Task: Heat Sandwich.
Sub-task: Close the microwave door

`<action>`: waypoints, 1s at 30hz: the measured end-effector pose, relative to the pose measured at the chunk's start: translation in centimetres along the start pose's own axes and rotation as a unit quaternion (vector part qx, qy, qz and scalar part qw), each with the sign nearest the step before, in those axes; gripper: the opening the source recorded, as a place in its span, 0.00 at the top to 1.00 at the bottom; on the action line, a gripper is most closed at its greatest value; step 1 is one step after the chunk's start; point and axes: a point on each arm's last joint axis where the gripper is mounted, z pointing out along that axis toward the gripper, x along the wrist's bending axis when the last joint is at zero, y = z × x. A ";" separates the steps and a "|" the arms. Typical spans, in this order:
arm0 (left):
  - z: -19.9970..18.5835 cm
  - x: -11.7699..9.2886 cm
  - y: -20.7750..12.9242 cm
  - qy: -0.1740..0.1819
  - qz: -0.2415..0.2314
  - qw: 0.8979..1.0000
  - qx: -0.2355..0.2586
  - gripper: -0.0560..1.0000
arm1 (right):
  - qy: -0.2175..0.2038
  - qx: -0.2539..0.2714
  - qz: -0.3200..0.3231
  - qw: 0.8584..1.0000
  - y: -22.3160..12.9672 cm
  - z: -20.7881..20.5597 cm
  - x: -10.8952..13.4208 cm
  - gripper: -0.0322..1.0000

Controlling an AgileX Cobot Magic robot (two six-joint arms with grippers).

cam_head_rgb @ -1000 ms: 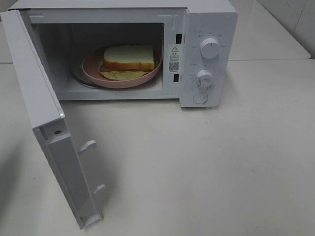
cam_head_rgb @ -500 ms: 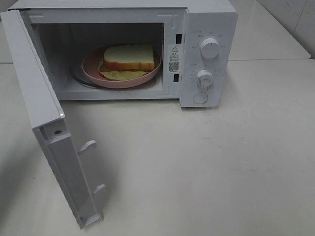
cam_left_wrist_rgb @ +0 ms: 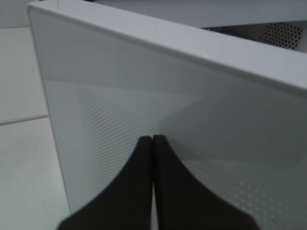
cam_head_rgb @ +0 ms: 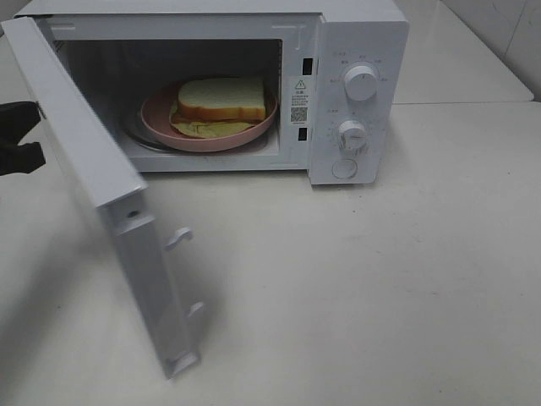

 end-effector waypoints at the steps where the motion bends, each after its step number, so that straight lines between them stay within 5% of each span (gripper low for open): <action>1: 0.3 -0.3 -0.1 -0.004 0.001 1.000 0.001 0.95 | 0.000 0.000 0.000 1.000 0.0 0.0 0.0 0.24; 30: 7.5 -8.3 1.2 -0.059 -0.006 0.997 -0.043 0.95 | 0.000 0.000 0.000 1.000 0.0 0.0 0.0 0.24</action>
